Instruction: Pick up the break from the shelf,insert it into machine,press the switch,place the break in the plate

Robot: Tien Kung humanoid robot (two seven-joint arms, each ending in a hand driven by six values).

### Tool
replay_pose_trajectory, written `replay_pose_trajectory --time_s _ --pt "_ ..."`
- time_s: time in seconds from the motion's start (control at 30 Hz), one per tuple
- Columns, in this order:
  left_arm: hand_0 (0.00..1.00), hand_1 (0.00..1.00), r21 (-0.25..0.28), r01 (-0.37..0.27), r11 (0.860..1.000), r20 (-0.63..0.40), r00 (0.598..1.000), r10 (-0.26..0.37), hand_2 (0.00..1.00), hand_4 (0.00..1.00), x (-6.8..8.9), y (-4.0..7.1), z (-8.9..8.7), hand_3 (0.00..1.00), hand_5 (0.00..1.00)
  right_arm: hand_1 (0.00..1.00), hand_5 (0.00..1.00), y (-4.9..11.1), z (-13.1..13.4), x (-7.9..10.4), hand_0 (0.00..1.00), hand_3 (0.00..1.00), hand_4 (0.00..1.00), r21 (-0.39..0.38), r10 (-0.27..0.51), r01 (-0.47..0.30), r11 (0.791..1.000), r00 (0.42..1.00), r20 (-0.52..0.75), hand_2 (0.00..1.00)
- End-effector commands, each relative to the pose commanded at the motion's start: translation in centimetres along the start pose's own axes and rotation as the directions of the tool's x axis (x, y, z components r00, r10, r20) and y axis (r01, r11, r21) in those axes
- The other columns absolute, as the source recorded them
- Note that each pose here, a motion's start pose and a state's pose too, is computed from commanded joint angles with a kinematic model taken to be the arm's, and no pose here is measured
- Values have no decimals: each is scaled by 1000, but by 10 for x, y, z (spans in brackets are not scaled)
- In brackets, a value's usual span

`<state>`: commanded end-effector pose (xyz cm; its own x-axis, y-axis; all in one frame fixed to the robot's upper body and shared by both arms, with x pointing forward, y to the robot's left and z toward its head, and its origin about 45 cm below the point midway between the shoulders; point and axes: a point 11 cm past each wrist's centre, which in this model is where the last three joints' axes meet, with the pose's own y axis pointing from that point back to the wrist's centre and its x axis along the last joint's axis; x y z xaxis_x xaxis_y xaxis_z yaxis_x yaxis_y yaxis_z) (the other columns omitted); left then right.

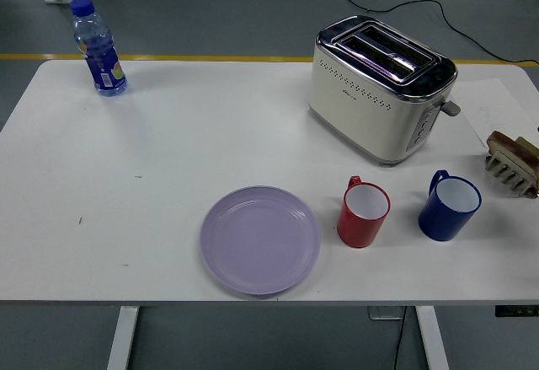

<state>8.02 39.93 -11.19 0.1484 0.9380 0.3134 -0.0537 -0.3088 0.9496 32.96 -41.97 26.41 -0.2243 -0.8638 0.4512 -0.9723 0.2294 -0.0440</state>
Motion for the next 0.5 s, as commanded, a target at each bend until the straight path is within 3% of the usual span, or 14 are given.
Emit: replay_pose_trajectory --time_s 0.2,0.43,0.5 --pt "684 692 0 0 1000 -3 1000 0 674 286 0 0 0 560 837 892 177 -5 -8 -10 919 930 873 -1 -28 29 1000 975 -222 929" --pt "685 692 -1 0 1000 -6 1000 0 674 285 0 0 1 561 833 888 182 -16 -13 -23 918 930 869 -39 -65 53 998 846 -529 927" --pt "685 692 -1 0 1000 -6 1000 0 674 285 0 0 1 561 833 888 182 -17 -14 -24 918 930 869 -44 -69 53 998 827 -558 927"
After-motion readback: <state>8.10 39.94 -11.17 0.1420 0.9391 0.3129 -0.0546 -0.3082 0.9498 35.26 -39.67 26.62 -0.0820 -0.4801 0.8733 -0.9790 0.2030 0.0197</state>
